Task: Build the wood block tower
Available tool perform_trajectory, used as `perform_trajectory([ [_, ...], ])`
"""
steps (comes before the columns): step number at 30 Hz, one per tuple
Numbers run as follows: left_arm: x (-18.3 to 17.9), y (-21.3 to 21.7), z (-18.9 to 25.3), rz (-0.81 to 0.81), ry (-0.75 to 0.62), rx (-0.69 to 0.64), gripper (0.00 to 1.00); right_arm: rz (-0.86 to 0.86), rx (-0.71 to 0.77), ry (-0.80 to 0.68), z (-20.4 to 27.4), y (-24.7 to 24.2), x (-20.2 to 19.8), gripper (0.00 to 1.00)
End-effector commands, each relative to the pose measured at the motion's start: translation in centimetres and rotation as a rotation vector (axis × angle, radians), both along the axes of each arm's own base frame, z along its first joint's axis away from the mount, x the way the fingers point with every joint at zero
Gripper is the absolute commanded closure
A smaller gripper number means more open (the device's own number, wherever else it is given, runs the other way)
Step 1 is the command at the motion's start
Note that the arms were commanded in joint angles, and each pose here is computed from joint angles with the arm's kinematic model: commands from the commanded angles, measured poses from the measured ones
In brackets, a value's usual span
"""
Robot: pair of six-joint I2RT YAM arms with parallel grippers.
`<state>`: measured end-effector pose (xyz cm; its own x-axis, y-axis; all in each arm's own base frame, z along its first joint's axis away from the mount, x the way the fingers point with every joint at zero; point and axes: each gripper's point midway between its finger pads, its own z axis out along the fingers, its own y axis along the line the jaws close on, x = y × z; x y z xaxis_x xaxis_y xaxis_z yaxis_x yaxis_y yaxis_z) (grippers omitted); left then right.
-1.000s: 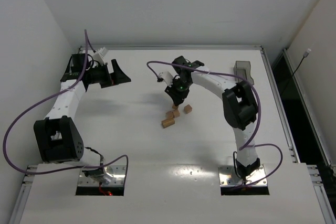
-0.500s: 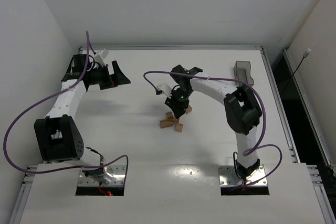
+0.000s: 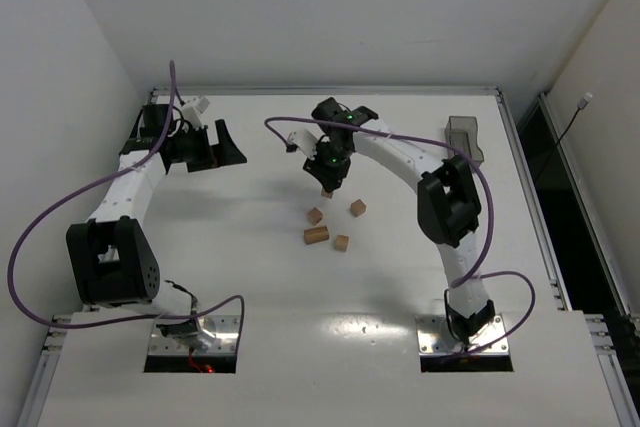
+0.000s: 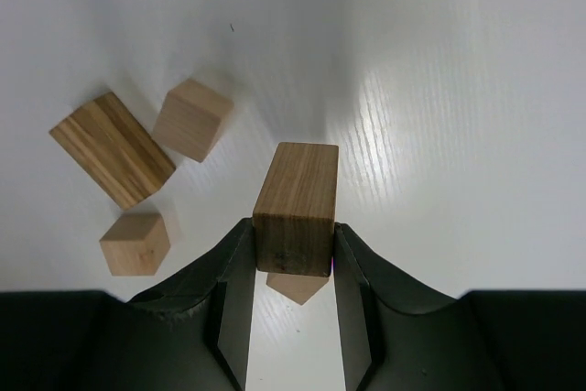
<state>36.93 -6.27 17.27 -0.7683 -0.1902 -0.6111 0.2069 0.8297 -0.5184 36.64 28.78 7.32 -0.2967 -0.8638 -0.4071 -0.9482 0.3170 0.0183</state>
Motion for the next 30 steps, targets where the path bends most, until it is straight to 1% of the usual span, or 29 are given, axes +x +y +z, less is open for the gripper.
perform_trajectory([
  [1,0.3,0.0,1.4,-0.001,-0.057,0.016,0.00,0.014,-0.083,0.024,-0.9,-1.3,-0.2,1.00],
  [7,0.6,0.0,1.3,-0.001,-0.056,0.016,0.00,0.042,-0.106,0.043,-1.6,-1.9,-0.8,1.00],
  [13,0.8,-0.1,1.4,-0.007,-0.056,0.009,0.00,0.080,-0.089,0.060,-2.3,-1.7,-1.3,1.00],
  [25,0.8,-0.1,1.1,-0.007,-0.047,0.008,0.00,0.171,-0.064,0.026,-3.1,-1.5,-1.4,1.00],
  [30,0.8,-0.3,1.2,-0.014,-0.048,0.000,0.00,0.192,-0.045,0.020,-3.1,-1.1,-1.3,0.96],
])
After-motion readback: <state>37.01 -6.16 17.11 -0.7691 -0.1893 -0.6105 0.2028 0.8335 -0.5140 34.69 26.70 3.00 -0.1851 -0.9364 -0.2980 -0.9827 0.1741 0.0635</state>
